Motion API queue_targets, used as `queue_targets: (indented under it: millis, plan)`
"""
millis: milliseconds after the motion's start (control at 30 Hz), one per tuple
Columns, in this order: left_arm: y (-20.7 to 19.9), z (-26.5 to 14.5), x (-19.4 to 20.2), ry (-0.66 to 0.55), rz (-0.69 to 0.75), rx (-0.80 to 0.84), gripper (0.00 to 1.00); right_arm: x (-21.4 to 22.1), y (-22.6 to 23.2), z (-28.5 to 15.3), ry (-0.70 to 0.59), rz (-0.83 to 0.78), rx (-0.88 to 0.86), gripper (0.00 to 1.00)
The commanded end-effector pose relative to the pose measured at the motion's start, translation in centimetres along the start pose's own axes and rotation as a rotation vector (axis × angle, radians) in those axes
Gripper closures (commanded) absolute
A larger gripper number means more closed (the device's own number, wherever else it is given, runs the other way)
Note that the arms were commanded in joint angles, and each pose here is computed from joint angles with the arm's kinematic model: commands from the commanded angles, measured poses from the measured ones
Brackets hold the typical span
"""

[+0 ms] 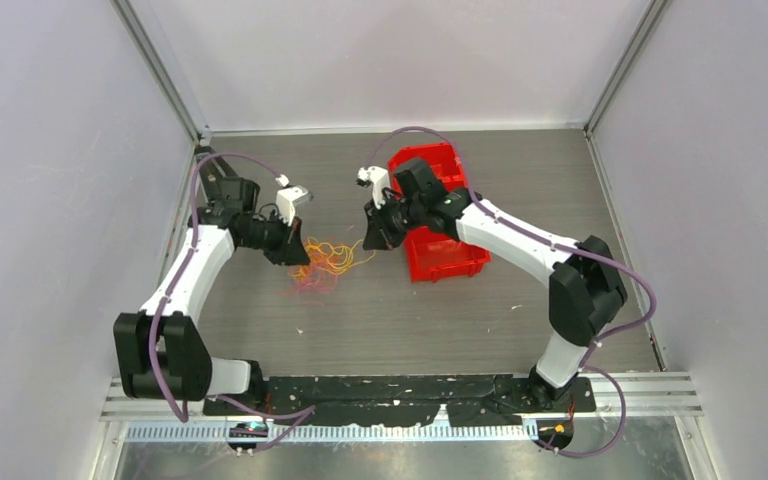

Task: Untangle the cables

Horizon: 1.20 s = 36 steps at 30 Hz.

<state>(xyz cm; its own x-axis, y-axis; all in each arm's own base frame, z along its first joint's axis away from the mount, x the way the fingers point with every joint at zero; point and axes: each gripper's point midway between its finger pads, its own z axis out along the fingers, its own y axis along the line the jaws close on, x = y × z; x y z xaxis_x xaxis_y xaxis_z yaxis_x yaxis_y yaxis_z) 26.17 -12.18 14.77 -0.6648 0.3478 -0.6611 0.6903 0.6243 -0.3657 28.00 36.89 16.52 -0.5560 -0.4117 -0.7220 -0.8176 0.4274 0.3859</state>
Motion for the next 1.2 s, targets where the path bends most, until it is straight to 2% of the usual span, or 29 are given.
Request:
queue_targets:
  millis: [0, 133, 433, 700, 900, 1167]
  plan:
    - [2.2, -1.0, 2.1, 0.115, 0.035, -0.057, 1.00, -7.9, 0.6, -7.4, -0.223, -0.271, 0.157, 0.95]
    - [4.8, -1.4, 3.8, 0.148, 0.020, -0.128, 1.00, -11.2, 1.0, -11.7, -0.348, -0.349, 0.263, 0.95]
    - [6.9, -1.1, 6.9, 0.226, -0.024, -0.174, 1.00, -15.1, -2.5, -19.0, -0.434, -0.356, 0.478, 0.94]
    - [8.5, -1.4, 8.6, 0.266, -0.020, -0.241, 1.00, -18.5, -3.6, -25.7, -0.562, -0.325, 0.549, 0.95]
    - [9.7, -2.0, 9.8, 0.290, -0.015, -0.297, 1.00, -19.9, -4.1, -28.8, -0.622, -0.322, 0.585, 0.95]
    - [10.4, -3.0, 10.4, 0.285, -0.005, -0.340, 1.00, -20.2, -4.4, -30.1, -0.646, -0.318, 0.601, 0.95]
